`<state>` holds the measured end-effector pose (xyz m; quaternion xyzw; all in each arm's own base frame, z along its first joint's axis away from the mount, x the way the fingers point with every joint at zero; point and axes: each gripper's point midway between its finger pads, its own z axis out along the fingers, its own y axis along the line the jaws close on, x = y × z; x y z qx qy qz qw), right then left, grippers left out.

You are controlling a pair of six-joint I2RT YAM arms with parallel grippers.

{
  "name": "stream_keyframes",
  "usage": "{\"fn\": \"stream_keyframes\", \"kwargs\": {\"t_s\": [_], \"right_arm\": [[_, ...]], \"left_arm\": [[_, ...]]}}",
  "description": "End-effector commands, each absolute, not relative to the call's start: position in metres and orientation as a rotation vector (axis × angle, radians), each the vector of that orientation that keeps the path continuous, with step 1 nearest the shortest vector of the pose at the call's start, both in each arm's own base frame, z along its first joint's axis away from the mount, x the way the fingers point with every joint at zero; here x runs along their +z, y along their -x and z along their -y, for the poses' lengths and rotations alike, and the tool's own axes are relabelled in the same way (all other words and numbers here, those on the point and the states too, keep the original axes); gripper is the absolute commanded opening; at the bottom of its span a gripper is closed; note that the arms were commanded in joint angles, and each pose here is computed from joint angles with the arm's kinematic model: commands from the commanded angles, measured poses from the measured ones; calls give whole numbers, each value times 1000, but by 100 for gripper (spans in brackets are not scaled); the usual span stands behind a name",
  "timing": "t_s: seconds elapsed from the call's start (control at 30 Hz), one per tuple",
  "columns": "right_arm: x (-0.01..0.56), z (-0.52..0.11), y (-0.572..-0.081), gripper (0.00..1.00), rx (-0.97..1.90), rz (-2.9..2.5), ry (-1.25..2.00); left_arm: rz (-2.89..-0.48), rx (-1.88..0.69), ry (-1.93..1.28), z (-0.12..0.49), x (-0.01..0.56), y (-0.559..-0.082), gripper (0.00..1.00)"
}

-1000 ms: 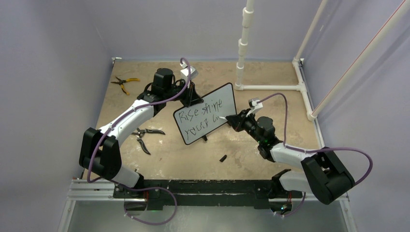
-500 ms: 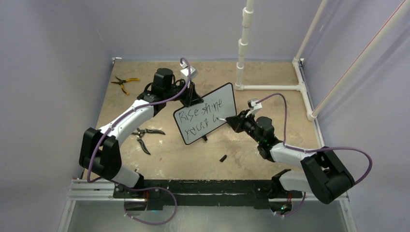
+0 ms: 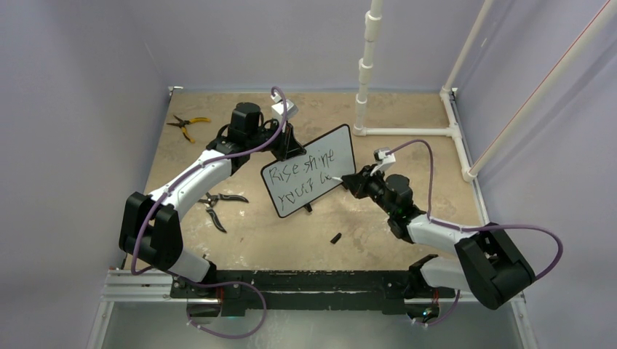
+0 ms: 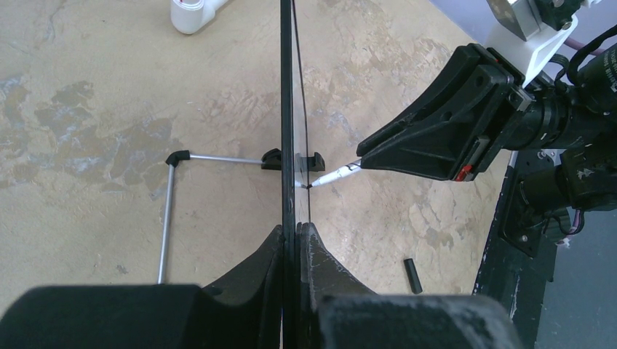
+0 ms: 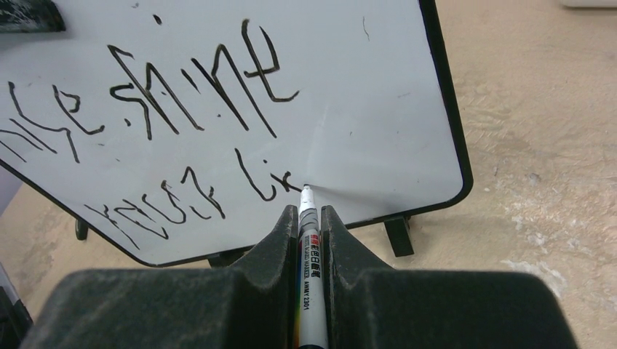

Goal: Write a sentence on the whiteboard

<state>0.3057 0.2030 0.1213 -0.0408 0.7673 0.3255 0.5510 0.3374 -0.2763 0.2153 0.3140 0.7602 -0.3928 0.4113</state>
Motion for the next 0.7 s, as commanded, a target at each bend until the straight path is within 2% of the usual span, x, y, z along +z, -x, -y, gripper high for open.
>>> {"fn": "stream_keyframes", "kwargs": {"t_s": [0.0,0.3,0.67], "right_arm": [[164,-203,-322,0,754,-1686,85],[164,-205,-321,0,763,-1691,96],[133,-197,-315,0,744,-1791,29]], "left_arm": [[-1843,-1039,-837,284,230,-326,0],[-1844,-1043,-836,284,230,-325,0],[-1843,-1044,-836,284,231,-325,0]]}}
